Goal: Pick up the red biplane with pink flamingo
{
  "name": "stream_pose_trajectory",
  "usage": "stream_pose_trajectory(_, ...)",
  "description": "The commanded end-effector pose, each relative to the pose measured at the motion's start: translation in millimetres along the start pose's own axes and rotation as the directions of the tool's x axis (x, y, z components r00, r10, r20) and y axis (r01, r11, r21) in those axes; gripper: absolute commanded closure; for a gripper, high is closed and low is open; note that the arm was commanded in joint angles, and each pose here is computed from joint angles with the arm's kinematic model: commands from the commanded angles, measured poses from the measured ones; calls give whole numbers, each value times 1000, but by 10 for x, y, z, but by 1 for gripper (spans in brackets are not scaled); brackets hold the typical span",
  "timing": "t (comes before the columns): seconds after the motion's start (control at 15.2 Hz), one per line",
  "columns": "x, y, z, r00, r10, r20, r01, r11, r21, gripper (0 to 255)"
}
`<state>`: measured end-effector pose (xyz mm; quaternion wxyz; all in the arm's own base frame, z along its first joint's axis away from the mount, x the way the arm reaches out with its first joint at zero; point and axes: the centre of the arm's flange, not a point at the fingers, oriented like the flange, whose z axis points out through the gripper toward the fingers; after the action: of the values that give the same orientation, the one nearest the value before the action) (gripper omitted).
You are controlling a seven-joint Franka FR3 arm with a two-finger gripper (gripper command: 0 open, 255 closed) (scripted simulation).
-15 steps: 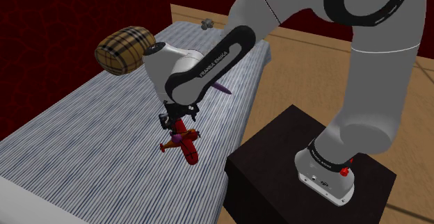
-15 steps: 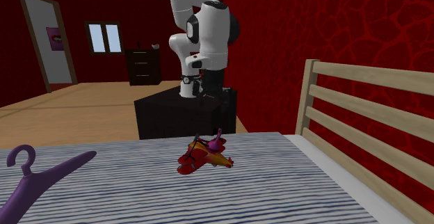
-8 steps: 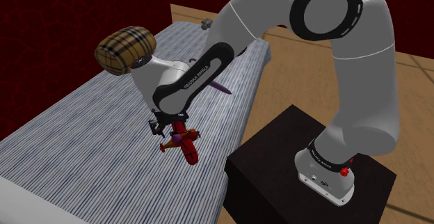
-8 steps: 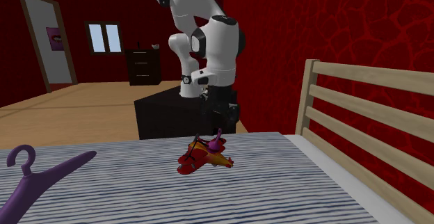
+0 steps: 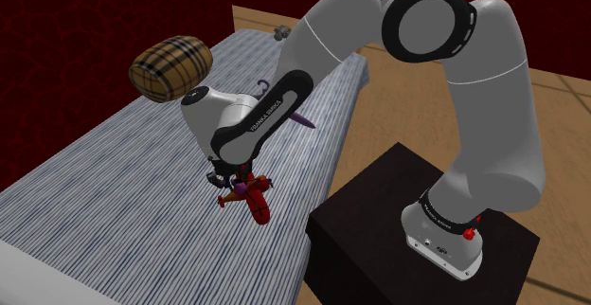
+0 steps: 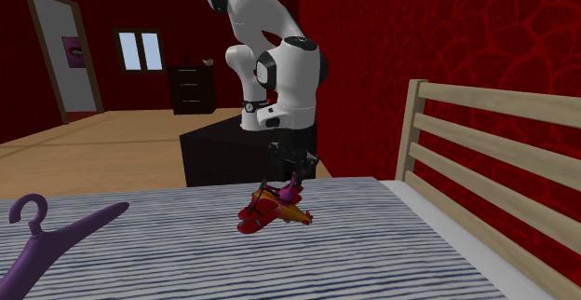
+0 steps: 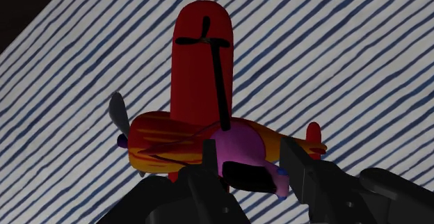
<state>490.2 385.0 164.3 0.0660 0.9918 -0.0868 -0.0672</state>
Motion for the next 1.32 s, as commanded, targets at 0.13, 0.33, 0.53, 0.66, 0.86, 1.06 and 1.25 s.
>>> stream_pose_trajectory(0.13,2,1,4,1000,0,0,0,1000,0,255)
stream_pose_trajectory(0.33,3,1,5,1000,0,0,0,1000,0,255)
stream_pose_trajectory(0.53,-8,9,-47,1000,0,0,0,1000,0,255)
stream_pose_trajectory(0.66,-21,23,-151,1000,0,0,0,1000,0,255)
stream_pose_trajectory(0.86,-40,46,-307,1000,0,0,0,1000,0,255)
stream_pose_trajectory(1.06,-59,69,-462,1000,0,0,0,1000,0,255)
stream_pose_trajectory(1.25,-79,91,-618,1000,0,0,0,1000,0,255)
